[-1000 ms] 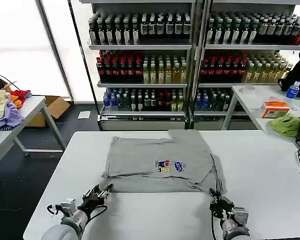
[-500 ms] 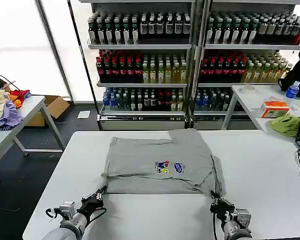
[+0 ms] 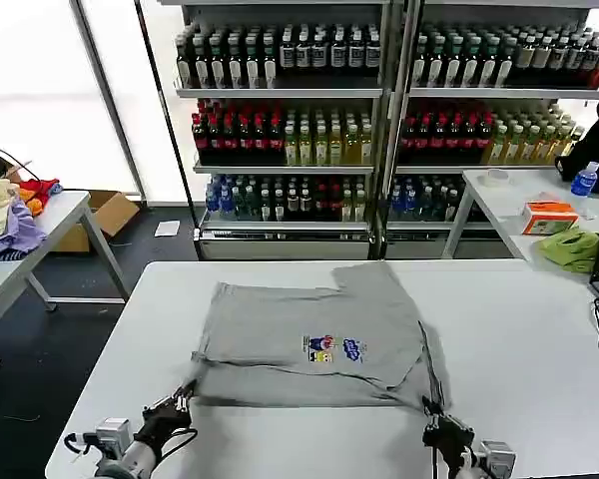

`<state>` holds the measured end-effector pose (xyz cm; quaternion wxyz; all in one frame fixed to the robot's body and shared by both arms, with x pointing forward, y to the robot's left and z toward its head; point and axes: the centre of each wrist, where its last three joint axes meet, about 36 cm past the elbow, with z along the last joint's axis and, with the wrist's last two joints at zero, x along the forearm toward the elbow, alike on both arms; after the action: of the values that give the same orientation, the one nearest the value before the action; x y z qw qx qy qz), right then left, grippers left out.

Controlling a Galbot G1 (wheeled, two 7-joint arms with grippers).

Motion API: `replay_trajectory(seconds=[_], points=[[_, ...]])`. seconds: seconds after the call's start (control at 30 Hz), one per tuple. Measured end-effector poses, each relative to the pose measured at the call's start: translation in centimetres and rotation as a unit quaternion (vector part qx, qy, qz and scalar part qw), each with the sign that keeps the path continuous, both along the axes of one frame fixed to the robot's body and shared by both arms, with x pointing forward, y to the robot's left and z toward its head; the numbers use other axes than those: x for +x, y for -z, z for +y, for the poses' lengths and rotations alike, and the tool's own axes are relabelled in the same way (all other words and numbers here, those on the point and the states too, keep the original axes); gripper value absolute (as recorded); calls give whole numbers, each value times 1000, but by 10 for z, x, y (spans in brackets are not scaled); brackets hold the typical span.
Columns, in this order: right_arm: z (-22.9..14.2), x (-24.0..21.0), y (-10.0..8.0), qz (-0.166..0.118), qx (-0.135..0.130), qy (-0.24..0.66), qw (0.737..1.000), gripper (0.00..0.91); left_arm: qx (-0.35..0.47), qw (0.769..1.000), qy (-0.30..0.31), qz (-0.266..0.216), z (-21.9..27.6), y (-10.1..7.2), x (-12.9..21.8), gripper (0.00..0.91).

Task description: Fold and organize the clothes.

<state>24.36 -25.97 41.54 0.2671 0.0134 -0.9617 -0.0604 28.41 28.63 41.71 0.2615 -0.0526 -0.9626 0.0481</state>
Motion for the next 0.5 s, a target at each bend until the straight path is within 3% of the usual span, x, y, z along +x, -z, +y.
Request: replay_trajectory(seconds=[0.13, 0.17, 0.2, 0.23, 0.27, 0.3, 0.5], points=[[1, -16, -5, 10, -4, -7, 1000, 0, 12, 1000, -6, 7, 6, -8, -21, 10], [2, -19, -7, 12, -4, -9, 1000, 0, 15, 1000, -8, 11, 7, -10, -26, 71], [3, -23, -8, 15, -5, -10, 1000, 0, 18, 1000, -11, 16, 8, -11, -31, 333], [4, -27, -9, 18, -5, -11, 1000, 101, 20, 1000, -12, 20, 9, -12, -36, 907], [5, -30, -11, 20, -5, -12, 1000, 615, 22, 999, -12, 26, 9, -13, -42, 907], [6, -33, -12, 22, -6, -13, 1000, 877, 24, 999, -12, 30, 9, -15, -46, 907], [7, -46, -23, 24, -5, -22, 999, 907, 44, 998, -10, 48, 11, -26, -66, 907]])
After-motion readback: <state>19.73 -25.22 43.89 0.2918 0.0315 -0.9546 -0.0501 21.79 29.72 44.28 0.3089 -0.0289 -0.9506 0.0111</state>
